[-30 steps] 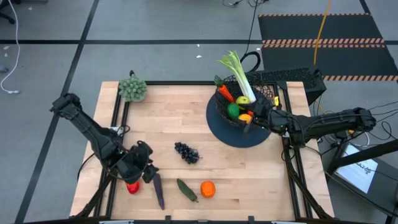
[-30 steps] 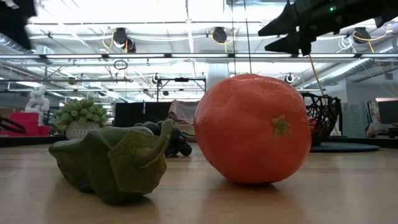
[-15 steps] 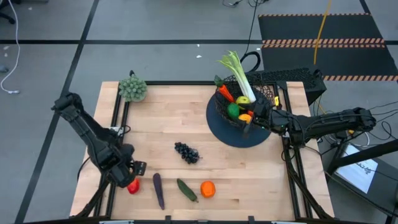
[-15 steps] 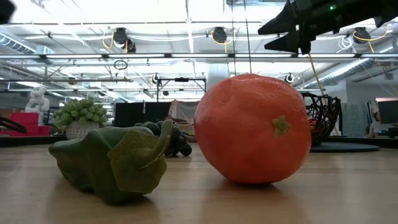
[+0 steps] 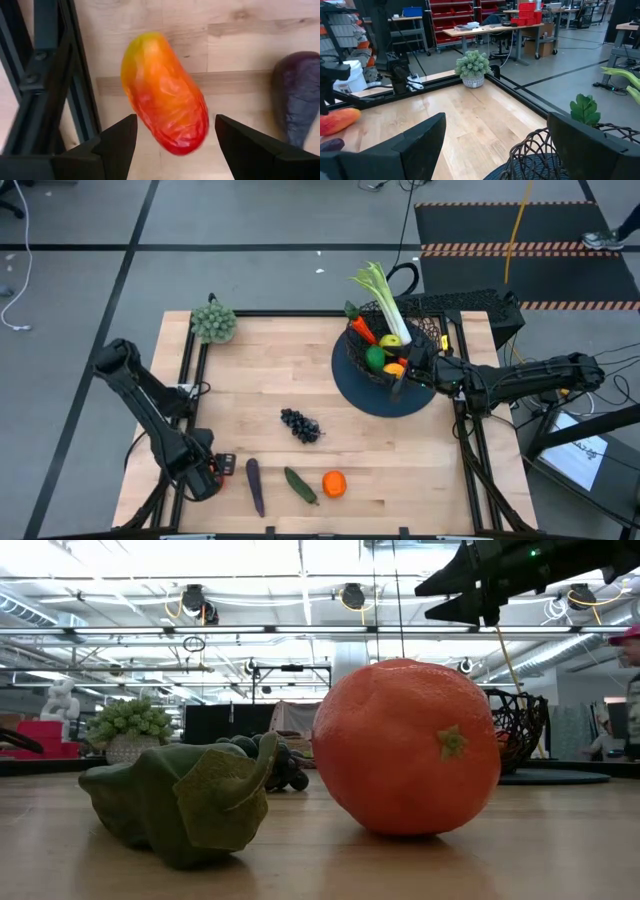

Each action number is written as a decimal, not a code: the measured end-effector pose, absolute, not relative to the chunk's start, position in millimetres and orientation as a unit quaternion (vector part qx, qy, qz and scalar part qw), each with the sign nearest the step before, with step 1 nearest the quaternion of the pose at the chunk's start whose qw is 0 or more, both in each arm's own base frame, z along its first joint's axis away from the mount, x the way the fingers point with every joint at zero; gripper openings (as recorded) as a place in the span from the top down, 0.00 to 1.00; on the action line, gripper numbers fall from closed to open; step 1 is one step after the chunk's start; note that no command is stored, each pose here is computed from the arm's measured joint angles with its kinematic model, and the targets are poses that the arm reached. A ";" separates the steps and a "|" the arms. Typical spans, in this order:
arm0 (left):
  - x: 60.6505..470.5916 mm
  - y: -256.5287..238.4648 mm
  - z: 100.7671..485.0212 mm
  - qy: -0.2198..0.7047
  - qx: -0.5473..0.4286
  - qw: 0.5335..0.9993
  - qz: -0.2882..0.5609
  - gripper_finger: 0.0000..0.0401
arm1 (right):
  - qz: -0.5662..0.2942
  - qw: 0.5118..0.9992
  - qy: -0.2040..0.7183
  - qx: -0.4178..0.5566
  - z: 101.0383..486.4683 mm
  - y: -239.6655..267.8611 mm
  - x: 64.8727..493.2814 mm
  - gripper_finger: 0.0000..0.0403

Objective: Build produce basket
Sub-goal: Put the orange mango into the black wire basket

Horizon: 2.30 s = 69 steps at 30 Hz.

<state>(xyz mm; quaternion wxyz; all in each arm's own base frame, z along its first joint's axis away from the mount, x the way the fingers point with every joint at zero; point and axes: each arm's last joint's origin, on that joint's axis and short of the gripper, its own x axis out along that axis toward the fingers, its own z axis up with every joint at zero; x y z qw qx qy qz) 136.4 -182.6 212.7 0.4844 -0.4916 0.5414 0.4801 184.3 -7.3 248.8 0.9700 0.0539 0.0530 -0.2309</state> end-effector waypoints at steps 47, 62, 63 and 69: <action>175.5 -158.7 196.8 0.479 -0.413 0.655 0.414 0.27 | -0.231 0.970 0.048 0.065 249.2 -7.2 184.7 0.15; 219.6 -51.5 292.7 0.173 -0.222 0.899 0.335 0.29 | -0.191 0.979 0.028 0.059 251.0 -4.9 193.1 0.15; 225.3 -46.6 297.4 0.159 -0.211 0.907 0.328 0.29 | -0.190 0.980 0.028 0.059 249.9 -4.8 195.4 0.15; 260.1 -25.1 310.9 0.110 -0.133 0.952 0.254 0.33 | -0.163 0.983 0.033 0.078 237.6 -2.7 214.1 0.15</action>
